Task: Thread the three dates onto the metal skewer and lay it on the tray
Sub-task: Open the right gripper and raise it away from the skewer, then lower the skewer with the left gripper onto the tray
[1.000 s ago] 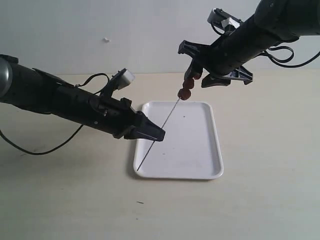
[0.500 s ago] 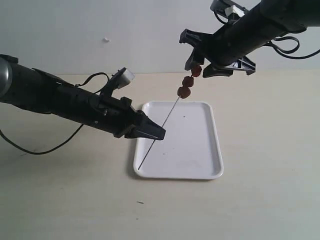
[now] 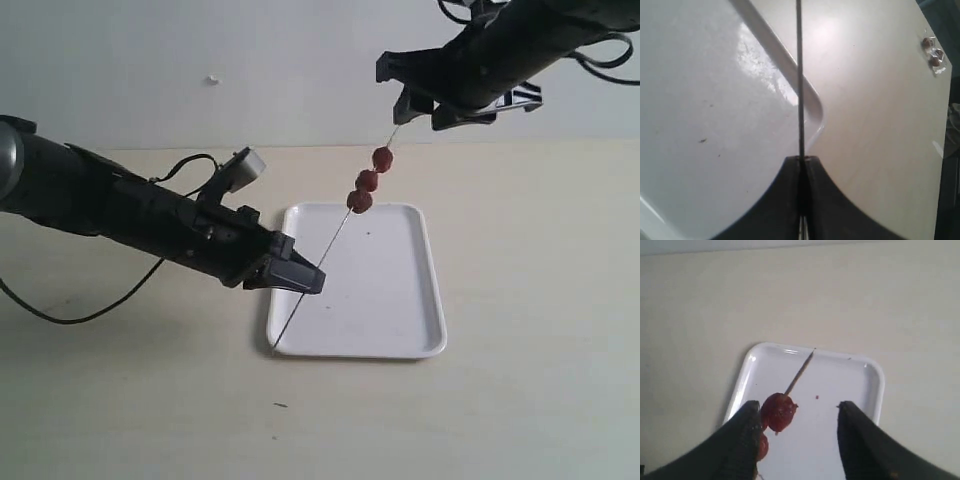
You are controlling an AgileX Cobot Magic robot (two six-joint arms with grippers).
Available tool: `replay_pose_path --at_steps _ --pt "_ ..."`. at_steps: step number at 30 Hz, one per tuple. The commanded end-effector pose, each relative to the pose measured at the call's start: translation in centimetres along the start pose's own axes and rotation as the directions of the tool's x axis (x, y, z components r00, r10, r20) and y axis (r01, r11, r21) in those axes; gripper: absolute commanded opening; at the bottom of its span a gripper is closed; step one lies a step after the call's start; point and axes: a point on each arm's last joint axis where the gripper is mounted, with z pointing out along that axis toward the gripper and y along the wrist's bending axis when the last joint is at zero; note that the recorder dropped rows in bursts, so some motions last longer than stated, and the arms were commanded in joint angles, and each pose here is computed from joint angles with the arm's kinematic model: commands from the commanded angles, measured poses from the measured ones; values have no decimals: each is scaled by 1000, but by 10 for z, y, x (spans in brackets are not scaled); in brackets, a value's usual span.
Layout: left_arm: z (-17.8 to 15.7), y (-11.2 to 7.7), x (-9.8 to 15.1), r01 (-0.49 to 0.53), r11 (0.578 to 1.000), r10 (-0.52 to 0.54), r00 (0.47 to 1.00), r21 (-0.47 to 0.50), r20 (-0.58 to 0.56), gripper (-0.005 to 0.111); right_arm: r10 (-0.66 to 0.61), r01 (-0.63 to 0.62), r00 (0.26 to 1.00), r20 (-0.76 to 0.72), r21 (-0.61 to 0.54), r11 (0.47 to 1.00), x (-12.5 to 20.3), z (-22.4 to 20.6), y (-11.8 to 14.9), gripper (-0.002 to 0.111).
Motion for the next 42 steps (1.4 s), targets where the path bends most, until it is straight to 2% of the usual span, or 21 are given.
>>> replay_pose_path --at_steps 1,2,4,7,9,14,18,21,24,31,35,42 --pt "0 1 2 84 996 -84 996 -9 20 0 -243 242 968 56 18 970 -9 -35 6 29" --pt "1 0 4 117 993 -117 993 -1 30 0 -324 324 945 53 12 946 -8 -42 10 18" --pt "4 -2 5 157 987 -158 986 15 57 0 -404 404 913 56 8 915 -5 -53 12 -1" --pt "10 -6 3 198 980 -199 976 23 93 0 -391 393 909 147 14 919 -3 -68 15 0" --pt "15 -7 2 239 971 -237 965 -6 113 0 -382 385 907 178 19 923 4 -73 13 0" --pt "26 -4 4 323 935 -298 940 -150 169 0 -457 459 863 213 46 887 41 -80 6 0" --pt "28 -3 1 374 913 -335 915 -165 224 0 -427 402 835 346 146 904 56 -87 -6 0" --pt "27 0 0 412 893 -364 898 -183 248 0 -415 391 827 379 142 909 57 -101 -4 0" --pt "32 -1 2 421 878 -362 895 -227 259 0 -417 404 822 388 118 907 60 -117 2 0" --pt "43 -10 7 387 885 -331 914 -258 234 0 -384 394 823 420 66 917 65 -139 11 0" --pt "48 -11 10 404 855 -334 908 -324 251 0 -367 382 831 418 51 923 66 -139 12 0" --pt "50 -19 4 370 872 -317 926 -321 206 0 -332 355 843 423 25 934 66 -139 13 0"
